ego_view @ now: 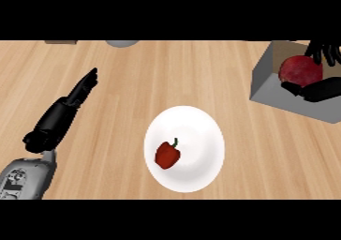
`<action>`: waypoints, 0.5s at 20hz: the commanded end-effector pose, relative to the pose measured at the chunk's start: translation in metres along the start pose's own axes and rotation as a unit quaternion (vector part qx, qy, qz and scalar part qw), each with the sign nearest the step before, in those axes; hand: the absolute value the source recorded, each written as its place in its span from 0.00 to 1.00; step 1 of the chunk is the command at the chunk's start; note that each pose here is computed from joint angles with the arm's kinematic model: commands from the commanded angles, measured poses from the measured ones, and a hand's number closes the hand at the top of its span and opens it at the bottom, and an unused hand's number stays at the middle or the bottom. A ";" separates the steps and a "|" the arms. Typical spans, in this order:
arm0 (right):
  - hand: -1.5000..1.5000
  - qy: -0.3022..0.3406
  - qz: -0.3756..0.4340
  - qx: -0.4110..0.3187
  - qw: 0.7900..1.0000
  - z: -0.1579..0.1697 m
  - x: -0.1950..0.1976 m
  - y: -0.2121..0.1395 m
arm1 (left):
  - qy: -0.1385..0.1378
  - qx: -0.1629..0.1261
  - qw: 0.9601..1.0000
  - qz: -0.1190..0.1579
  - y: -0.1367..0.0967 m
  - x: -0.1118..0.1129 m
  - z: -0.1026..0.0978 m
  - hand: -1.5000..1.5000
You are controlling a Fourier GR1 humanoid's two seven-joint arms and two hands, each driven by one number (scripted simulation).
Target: Pick the pear from the plate and place it in the cardboard box
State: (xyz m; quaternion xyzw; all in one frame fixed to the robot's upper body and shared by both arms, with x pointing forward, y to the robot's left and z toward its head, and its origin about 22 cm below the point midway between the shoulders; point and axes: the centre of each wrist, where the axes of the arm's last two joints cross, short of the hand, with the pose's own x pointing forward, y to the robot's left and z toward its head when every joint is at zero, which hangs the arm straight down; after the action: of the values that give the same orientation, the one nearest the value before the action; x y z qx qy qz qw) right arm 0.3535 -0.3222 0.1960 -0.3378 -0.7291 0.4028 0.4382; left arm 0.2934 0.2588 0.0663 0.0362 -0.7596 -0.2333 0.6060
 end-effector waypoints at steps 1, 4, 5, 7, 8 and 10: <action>1.00 0.029 0.042 0.054 0.997 -0.016 -0.031 -0.015 | 0.001 -0.009 1.000 0.002 0.006 0.010 -0.012 0.50; 1.00 0.070 0.056 0.142 0.986 -0.021 -0.039 -0.012 | -0.003 -0.011 1.000 -0.002 0.011 0.007 -0.009 0.50; 1.00 0.077 0.045 0.159 0.983 -0.014 -0.054 -0.008 | 0.006 -0.012 1.000 0.007 -0.003 -0.007 0.007 0.50; 1.00 0.072 0.056 0.181 0.979 -0.032 -0.053 -0.008 | -0.011 -0.018 1.000 0.011 -0.010 -0.004 0.003 0.50; 1.00 0.076 0.050 0.194 0.977 -0.019 -0.073 0.002 | -0.009 -0.017 1.000 0.001 -0.011 0.004 0.003 0.50; 1.00 0.076 0.061 0.220 0.971 -0.012 -0.090 -0.002 | -0.020 -0.014 1.000 -0.001 0.004 0.009 -0.007 0.50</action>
State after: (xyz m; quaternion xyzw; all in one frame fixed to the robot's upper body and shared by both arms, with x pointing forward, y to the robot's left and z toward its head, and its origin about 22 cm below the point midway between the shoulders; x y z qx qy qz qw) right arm 0.3926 -0.3748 0.1791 -0.3224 -0.6006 0.5203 0.5145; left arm 0.2933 0.2565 0.0665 0.0264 -0.7622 -0.2432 0.5994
